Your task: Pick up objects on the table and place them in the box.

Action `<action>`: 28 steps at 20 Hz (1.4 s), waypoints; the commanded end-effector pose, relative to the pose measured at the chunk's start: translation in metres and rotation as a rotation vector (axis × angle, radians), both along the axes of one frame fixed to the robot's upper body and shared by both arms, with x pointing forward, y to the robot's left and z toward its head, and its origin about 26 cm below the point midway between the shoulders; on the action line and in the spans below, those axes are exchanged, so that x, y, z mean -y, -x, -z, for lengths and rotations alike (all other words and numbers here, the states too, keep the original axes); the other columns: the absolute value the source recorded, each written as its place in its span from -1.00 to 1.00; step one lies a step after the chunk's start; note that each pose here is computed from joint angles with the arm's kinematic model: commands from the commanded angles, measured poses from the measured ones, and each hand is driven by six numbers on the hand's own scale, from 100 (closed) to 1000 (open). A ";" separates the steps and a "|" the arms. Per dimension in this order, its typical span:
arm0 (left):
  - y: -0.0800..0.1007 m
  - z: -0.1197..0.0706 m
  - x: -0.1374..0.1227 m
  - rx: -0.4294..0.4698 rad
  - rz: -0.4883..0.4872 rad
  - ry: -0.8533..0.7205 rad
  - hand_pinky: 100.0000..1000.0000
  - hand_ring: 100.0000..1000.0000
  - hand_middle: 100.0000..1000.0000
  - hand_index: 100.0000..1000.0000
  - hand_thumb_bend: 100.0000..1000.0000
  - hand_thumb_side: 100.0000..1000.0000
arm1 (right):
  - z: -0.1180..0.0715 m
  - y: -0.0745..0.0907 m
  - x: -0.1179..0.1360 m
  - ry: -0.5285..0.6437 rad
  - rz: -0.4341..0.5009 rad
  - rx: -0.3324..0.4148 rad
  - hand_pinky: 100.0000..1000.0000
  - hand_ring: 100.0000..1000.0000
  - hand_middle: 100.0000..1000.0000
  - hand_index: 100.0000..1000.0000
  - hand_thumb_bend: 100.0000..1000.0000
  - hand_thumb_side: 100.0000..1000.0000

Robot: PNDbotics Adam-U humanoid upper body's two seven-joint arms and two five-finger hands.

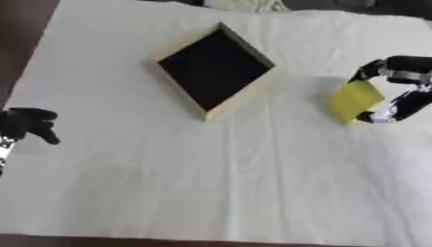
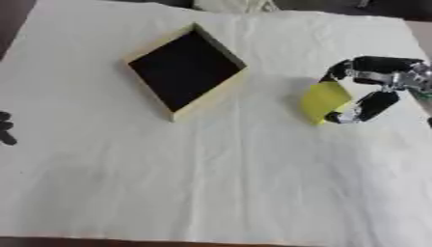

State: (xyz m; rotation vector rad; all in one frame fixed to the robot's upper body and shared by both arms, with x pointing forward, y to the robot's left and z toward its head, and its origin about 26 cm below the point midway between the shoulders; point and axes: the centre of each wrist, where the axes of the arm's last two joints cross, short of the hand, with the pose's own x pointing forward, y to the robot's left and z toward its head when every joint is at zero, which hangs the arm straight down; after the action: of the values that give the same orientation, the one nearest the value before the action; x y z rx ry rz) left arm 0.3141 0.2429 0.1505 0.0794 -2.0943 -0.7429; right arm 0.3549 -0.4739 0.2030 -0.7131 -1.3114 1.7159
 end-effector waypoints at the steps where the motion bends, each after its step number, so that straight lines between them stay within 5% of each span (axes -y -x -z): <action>1: 0.002 -0.008 -0.002 0.028 0.003 -0.009 0.52 -0.08 -0.21 0.35 -0.75 0.86 | -0.020 0.005 0.004 0.050 -0.061 0.009 0.60 0.62 0.34 0.44 -0.52 -0.17; 11: 0.003 -0.002 -0.004 0.000 -0.003 -0.014 0.52 -0.08 -0.21 0.35 -0.74 0.84 | -0.061 0.007 -0.019 -0.013 -0.187 0.126 0.60 0.60 0.31 0.43 -0.57 -0.27; 12: 0.003 -0.001 -0.005 -0.002 -0.002 -0.014 0.52 -0.08 -0.21 0.35 -0.74 0.84 | -0.066 0.007 -0.021 -0.020 -0.199 0.137 0.60 0.60 0.31 0.43 -0.67 -0.11; 13: 0.003 -0.001 -0.005 -0.004 -0.001 -0.015 0.53 -0.08 -0.21 0.35 -0.74 0.84 | -0.071 0.006 -0.023 -0.028 -0.211 0.147 0.60 0.59 0.31 0.43 -0.58 -0.29; 19: 0.003 0.001 -0.004 -0.018 0.012 -0.023 0.53 -0.08 -0.20 0.35 -0.74 0.84 | -0.093 0.001 -0.035 -0.069 -0.265 0.188 0.59 0.58 0.30 0.42 -0.59 -0.34; 28: 0.003 0.003 0.004 -0.030 0.073 -0.042 0.53 -0.08 -0.20 0.35 -0.74 0.84 | -0.104 -0.020 -0.044 -0.118 -0.281 0.197 0.59 0.56 0.31 0.42 -0.62 -0.34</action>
State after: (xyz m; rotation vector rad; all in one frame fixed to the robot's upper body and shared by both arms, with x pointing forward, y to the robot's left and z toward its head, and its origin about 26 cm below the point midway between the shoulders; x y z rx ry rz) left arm 0.3118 0.2383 0.1415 0.0163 -2.0488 -0.7989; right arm 0.3768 -0.4246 0.2956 -0.6728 -1.7446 1.6669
